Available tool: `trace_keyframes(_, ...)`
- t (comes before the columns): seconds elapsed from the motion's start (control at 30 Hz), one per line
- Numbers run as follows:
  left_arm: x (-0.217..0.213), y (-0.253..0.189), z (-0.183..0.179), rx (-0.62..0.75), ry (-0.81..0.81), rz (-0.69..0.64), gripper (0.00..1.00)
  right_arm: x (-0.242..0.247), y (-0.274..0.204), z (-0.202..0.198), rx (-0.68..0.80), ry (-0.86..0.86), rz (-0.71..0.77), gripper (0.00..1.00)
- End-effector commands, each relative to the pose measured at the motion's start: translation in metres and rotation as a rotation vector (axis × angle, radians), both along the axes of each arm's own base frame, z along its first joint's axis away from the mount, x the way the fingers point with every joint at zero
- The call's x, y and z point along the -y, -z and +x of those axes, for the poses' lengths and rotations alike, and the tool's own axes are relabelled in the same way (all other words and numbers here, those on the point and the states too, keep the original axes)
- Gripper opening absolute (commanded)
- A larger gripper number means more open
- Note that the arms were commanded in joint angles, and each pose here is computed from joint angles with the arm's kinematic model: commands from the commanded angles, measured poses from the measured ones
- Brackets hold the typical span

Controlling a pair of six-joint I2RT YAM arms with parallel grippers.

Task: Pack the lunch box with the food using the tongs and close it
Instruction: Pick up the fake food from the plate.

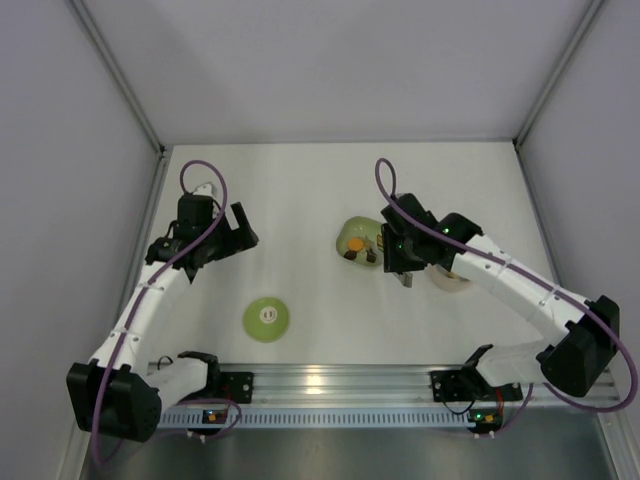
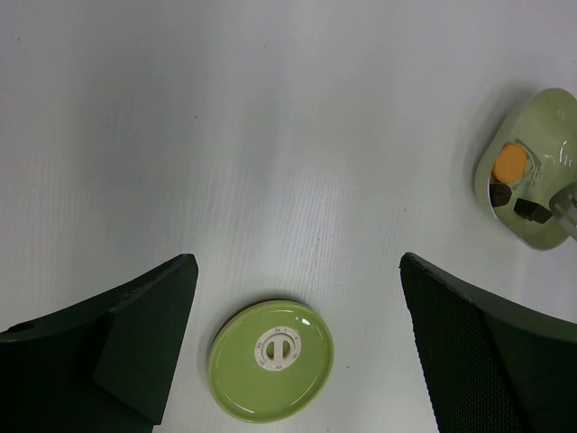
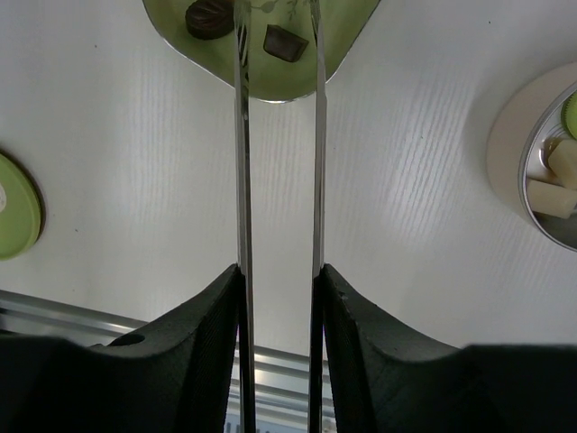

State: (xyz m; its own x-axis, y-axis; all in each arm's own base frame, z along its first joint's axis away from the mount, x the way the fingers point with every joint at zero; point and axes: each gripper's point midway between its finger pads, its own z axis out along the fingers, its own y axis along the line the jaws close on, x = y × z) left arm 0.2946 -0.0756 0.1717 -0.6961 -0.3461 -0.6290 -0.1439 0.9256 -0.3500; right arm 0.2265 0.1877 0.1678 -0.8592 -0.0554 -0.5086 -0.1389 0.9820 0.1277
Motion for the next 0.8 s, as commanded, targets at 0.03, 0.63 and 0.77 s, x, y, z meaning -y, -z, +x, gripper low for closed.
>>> trace_keyframes(0.03, 0.002, -0.007, 0.01, 0.046, -0.001, -0.002, 0.99, -0.015, -0.015, 0.013, 0.07, -0.016, 0.051, 0.39)
trace_keyframes(0.63, 0.001, -0.008, 0.01, 0.052, -0.002, 0.0, 0.99, -0.014, 0.008, 0.007, 0.029, -0.027, 0.008, 0.41)
trace_keyframes(0.77, 0.0, -0.008, 0.009, 0.052, -0.003, 0.001, 0.99, -0.014, 0.014, 0.007, 0.02, -0.029, -0.003, 0.4)
